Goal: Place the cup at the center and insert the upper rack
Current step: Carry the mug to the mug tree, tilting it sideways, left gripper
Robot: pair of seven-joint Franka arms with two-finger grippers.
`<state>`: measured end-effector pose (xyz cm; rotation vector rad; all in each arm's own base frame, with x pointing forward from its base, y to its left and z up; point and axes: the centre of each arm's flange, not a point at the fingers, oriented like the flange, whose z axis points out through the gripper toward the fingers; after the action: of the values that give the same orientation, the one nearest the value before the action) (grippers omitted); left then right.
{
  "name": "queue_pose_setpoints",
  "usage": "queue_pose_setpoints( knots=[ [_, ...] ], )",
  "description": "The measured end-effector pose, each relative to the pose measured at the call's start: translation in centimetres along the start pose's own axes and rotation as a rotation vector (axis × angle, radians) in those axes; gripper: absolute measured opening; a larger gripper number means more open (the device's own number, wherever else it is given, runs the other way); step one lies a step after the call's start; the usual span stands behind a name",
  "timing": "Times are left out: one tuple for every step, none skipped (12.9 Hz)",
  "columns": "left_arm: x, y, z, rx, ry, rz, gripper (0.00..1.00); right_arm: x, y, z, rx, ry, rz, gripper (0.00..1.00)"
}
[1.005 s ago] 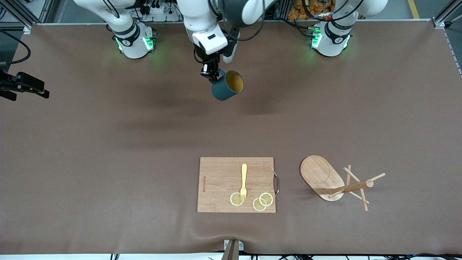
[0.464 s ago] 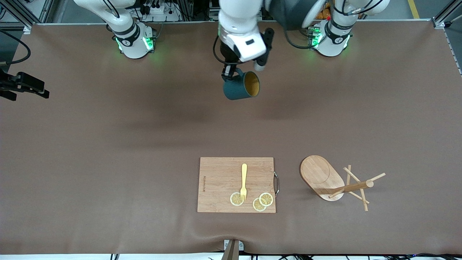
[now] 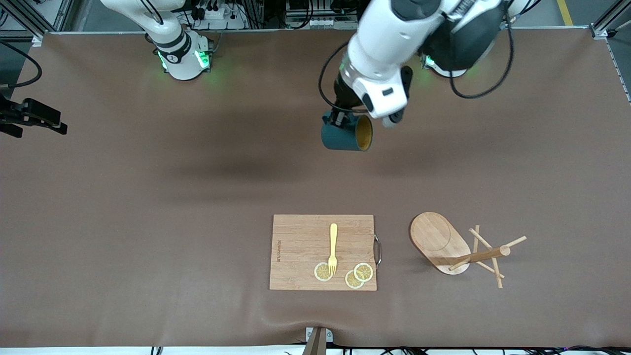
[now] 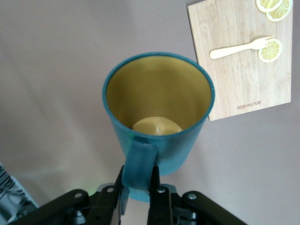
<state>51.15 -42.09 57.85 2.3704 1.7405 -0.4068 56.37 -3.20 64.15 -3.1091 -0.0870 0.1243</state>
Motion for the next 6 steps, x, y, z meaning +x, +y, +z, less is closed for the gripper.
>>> queue_pose_setpoints(
  knots=[
    [1.8,0.7,-0.7,0.009,-0.038,0.005,0.20,0.0,0.0,0.0,0.000,0.000,0.000,1.00],
    [3.8,1.3,-1.4,0.013,-0.076,0.008,0.20,0.0,0.0,0.0,0.000,0.001,-0.001,1.00],
    [5.7,1.9,-2.0,0.013,-0.111,0.010,0.20,0.0,-0.1,0.0,0.000,0.001,-0.001,1.00],
    [7.7,2.4,-2.5,0.016,-0.144,0.014,0.20,0.0,-0.1,0.0,0.000,0.001,-0.001,1.00],
    [9.5,2.8,-2.9,0.019,-0.174,0.021,0.20,0.0,-0.1,0.0,0.000,0.001,-0.001,1.00],
    [11.3,3.2,-3.2,0.016,-0.203,0.027,0.20,0.0,-0.1,0.0,0.000,0.001,-0.001,1.00]
  ],
)
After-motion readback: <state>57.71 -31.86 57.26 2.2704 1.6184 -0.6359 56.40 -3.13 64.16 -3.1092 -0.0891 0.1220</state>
